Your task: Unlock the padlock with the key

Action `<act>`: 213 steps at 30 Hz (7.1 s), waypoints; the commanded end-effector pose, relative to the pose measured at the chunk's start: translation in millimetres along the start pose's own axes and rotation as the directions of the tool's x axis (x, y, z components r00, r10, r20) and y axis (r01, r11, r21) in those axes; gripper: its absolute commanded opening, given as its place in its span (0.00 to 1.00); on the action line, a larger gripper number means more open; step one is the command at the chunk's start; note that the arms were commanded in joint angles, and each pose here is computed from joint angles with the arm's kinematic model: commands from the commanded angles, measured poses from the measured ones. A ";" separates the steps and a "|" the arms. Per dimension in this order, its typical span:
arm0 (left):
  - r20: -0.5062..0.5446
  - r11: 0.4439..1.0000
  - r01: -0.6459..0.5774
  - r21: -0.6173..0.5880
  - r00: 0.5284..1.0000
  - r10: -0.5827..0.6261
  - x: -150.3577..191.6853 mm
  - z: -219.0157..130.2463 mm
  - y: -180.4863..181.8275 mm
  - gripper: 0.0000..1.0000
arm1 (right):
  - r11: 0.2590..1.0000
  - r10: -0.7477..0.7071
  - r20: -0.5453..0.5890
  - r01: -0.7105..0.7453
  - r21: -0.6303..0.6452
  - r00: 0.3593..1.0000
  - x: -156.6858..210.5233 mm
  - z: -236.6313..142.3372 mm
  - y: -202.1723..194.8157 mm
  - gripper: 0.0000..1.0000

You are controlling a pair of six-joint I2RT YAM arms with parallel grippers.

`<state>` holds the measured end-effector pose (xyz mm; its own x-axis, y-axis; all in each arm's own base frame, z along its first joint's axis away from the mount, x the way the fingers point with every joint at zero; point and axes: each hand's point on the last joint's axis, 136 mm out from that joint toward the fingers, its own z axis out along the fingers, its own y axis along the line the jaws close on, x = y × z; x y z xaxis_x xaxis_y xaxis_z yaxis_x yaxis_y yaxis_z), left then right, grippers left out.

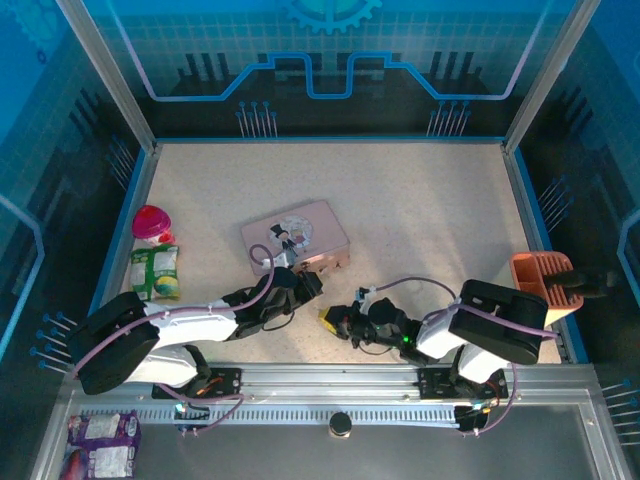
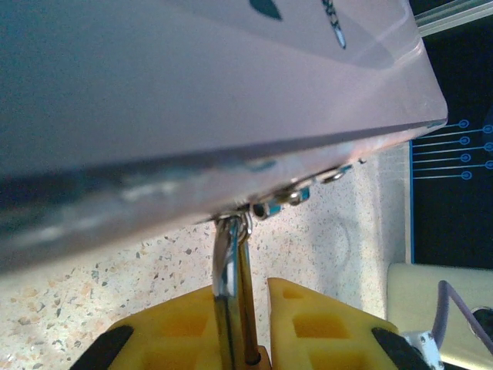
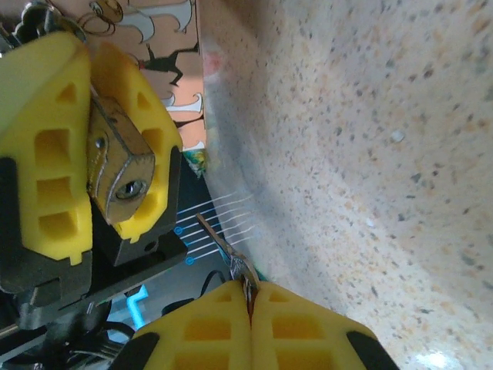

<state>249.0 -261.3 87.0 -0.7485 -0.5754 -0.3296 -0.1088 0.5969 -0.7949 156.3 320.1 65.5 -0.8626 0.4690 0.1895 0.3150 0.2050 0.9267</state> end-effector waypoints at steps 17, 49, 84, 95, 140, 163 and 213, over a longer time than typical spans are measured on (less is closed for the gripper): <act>0.076 0.978 0.001 0.210 0.997 -0.017 -18.8 -14.0 -48.1 0.10 | 0.988 0.061 0.008 -0.060 -0.140 0.998 -4.3 -8.1 19.5 0.00; -0.026 0.967 0.004 0.253 1.000 0.003 10.7 -14.7 -47.2 0.09 | 0.988 0.040 0.002 -0.039 -0.151 0.999 -5.9 -8.1 24.6 0.00; -0.014 0.965 0.021 0.262 1.000 -0.018 -1.6 -10.1 -49.0 0.10 | 0.994 0.043 -0.012 -0.044 -0.097 0.999 6.4 -7.3 4.7 0.00; -0.040 0.961 0.024 0.274 0.999 -0.013 4.1 -10.4 -48.2 0.10 | 0.993 0.042 -0.007 -0.043 -0.107 0.999 5.5 -6.0 8.4 0.00; -0.011 0.913 -0.122 0.389 0.991 0.137 10.7 -16.1 -67.6 0.10 | 0.994 0.061 -0.014 -0.062 -0.088 0.998 8.7 0.2 2.8 0.00; -0.059 0.920 -0.149 0.361 0.982 0.182 9.5 -6.1 -57.8 0.10 | 0.999 -0.037 -0.069 0.036 -0.016 0.997 16.5 1.5 -10.7 0.00; -0.113 0.902 -0.230 0.366 0.951 0.289 23.2 -11.5 -46.5 0.10 | 0.999 -0.043 -0.072 0.043 -0.007 0.996 14.0 1.1 -4.9 0.00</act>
<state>228.2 -279.9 75.0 -0.8474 -0.3134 -0.4287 0.1857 0.5813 -0.7922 139.1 326.9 63.2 -0.9031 0.3854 0.1894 0.2852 0.2085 0.9355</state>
